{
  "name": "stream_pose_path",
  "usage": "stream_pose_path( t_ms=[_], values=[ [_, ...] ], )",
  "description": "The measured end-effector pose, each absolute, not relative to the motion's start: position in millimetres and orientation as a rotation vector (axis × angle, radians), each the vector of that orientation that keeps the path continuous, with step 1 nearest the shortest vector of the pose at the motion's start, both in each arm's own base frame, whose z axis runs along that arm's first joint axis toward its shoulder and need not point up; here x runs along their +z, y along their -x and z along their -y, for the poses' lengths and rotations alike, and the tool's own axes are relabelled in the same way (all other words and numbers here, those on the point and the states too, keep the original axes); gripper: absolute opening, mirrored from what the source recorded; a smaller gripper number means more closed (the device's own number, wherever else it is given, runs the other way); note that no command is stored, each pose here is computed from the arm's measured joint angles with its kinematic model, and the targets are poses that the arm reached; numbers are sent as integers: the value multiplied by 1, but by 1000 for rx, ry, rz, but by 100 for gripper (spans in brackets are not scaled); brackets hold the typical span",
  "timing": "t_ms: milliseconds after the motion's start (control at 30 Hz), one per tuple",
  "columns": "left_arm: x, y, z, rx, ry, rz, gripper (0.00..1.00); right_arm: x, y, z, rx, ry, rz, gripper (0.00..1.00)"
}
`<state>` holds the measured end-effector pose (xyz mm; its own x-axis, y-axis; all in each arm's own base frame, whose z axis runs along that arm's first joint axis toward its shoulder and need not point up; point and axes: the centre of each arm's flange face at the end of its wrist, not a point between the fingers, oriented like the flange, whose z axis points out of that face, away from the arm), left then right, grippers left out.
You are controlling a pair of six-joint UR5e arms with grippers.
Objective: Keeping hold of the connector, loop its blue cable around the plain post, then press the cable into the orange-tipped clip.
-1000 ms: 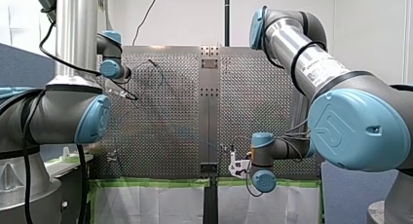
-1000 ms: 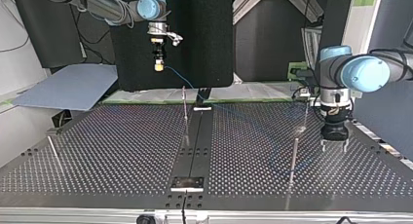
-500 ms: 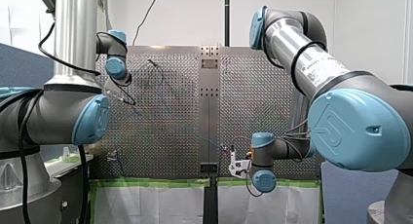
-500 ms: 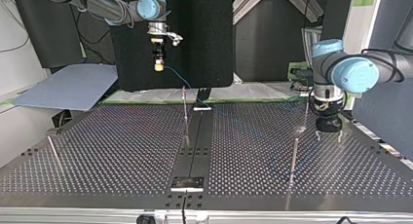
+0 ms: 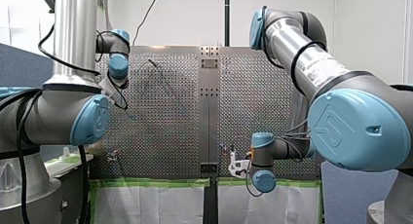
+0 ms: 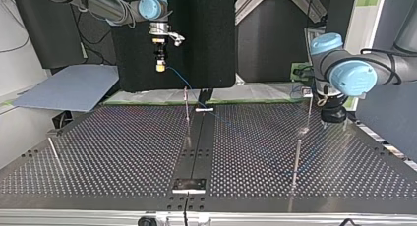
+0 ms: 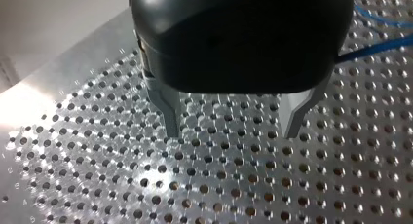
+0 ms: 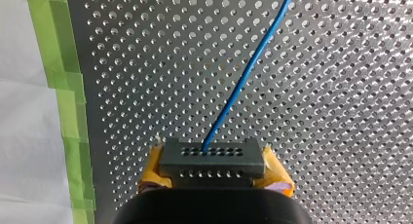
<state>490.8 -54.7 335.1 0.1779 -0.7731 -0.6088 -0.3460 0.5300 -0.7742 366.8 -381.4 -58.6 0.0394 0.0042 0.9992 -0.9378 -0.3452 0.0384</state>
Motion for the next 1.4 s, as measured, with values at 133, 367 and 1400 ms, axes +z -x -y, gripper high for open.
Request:
stream_pose_path(
  t_ms=[133, 367, 1400],
  values=[
    [328, -492, 56, -322, 1044, -1468, 100, -59, -367, 381, 1431, -1484, 994, 0],
    [311, -502, 58, -181, 1040, -1560, 100, -59, -367, 382, 1431, -1484, 994, 0],
    [283, -517, 92, -48, 746, -2036, 100, -59, -367, 382, 1432, -1485, 993, 0]
  ],
)
